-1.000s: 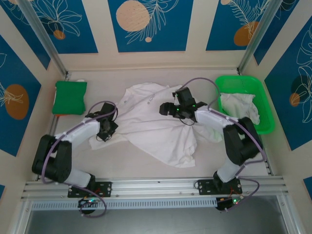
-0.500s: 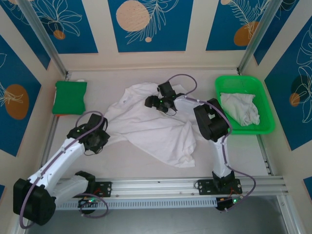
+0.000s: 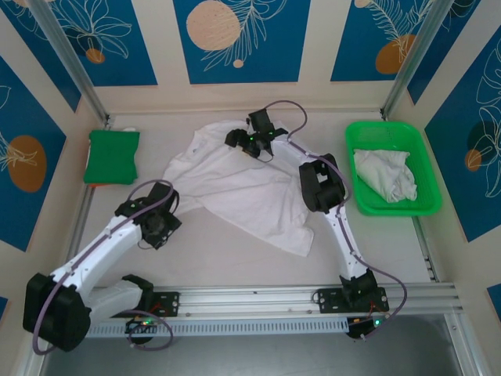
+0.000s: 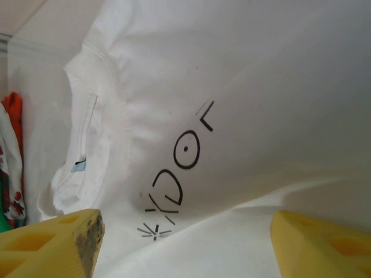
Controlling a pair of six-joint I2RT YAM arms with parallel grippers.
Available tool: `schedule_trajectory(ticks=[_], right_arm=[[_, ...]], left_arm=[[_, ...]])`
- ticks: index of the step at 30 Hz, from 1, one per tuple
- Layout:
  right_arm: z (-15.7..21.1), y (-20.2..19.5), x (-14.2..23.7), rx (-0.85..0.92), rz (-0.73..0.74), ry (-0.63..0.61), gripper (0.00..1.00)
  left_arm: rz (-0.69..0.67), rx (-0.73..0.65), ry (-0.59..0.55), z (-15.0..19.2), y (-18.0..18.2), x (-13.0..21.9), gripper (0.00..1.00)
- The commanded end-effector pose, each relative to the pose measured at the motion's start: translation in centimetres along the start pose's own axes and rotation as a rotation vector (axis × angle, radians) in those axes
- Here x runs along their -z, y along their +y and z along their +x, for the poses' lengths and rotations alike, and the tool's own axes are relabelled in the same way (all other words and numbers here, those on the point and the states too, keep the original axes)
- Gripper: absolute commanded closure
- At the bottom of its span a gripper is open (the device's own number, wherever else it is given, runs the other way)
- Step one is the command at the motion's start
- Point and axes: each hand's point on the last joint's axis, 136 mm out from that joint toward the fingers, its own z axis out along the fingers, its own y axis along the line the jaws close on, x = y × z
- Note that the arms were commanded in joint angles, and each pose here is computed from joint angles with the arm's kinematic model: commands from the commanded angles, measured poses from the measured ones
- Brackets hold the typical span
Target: Fold and stack the t-shirts
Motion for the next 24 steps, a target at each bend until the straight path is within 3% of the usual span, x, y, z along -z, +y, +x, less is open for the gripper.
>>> schedule_trajectory(ticks=[1, 4, 8, 17, 20, 24], right_arm=[[2.4, -2.5, -1.0, -0.055, 0.043, 0.113, 0.23], [1.8, 0.0, 0.5, -0.007, -0.014, 0.09, 0.23], [1.8, 2.9, 2.9, 0.049, -0.088, 0.058, 0.23], [2.4, 3.0, 4.5, 0.065, -0.092, 0.048, 0.23], [2.6, 2.5, 4.4, 0.058, -0.082, 0.049, 0.23], [2.3, 2.3, 4.3, 0.055, -0.078, 0.045, 0.23]], left_arm=[[0.024, -0.001, -0.098, -2.6, -2.9, 0.0, 0.32], [0.036, 0.003, -0.129, -4.6, -5.8, -0.6, 0.25], [0.042, 0.012, -0.153, -7.1, -9.3, -2.2, 0.23], [0.007, 0.106, -0.093, -10.6, -12.1, -6.4, 0.35], [-0.013, 0.141, -0.087, -11.4, -11.5, -7.5, 0.45], [0.007, 0.17, -0.056, -11.4, -11.1, -8.3, 0.81]])
